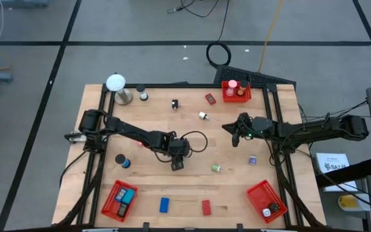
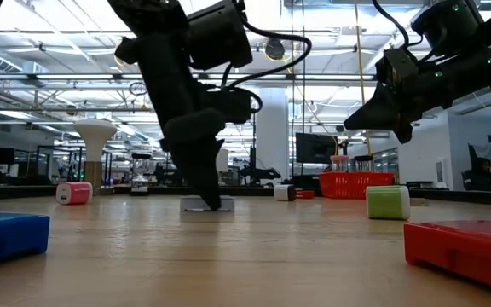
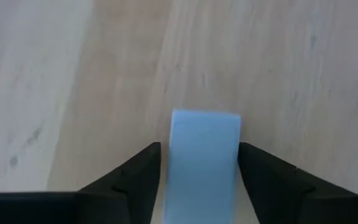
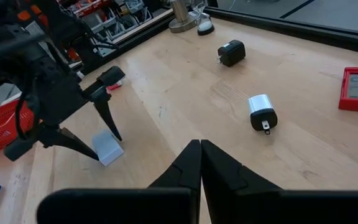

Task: Pick & Place Office items
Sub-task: Put the white digital clock into the bottom left red basket

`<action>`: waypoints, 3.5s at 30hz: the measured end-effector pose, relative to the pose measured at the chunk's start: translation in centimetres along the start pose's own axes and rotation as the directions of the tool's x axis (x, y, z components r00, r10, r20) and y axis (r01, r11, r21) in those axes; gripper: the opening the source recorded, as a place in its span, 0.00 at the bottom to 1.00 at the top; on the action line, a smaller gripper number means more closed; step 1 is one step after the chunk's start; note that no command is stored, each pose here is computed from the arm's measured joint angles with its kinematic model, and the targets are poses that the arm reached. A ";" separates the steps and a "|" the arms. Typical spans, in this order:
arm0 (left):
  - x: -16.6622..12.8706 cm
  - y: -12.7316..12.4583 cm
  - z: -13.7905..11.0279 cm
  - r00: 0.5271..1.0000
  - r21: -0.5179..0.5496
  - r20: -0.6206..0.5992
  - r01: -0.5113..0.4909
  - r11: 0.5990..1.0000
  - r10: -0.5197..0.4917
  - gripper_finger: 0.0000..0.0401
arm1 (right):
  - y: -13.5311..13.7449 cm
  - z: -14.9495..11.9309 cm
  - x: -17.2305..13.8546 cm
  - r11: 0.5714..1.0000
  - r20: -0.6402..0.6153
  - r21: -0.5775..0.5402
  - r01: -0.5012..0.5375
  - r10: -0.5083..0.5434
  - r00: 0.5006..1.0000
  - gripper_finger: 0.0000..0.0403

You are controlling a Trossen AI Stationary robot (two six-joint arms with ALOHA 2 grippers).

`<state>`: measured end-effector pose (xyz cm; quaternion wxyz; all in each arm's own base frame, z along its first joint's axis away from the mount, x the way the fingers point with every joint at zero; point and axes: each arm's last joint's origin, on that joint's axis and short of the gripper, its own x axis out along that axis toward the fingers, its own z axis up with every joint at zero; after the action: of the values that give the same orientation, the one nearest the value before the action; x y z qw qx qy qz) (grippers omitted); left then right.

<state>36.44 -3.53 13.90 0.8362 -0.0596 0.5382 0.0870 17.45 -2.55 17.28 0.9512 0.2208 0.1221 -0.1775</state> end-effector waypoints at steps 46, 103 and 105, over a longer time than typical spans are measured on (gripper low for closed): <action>-19.5 -16.7 -22.6 0.987 -0.735 -0.144 -0.063 0.675 -0.065 0.39 | 0.0 0.0 0.0 0.999 0.007 -0.040 0.007 -0.007 1.000 0.00; -18.3 -15.7 -22.4 0.970 -0.591 -0.237 -0.193 0.784 0.060 0.23 | 0.0 0.1 0.0 1.000 0.009 0.002 0.010 -0.010 1.000 0.00; -17.7 -15.9 -22.6 0.974 -0.583 -0.227 -0.153 0.798 0.021 0.14 | 0.0 0.1 0.0 1.000 0.009 0.002 0.010 -0.010 1.000 0.00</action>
<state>12.49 -24.86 20.79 0.7086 -0.3035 0.5705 0.2834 17.45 -2.60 17.32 0.9507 0.2201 0.1188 -0.1835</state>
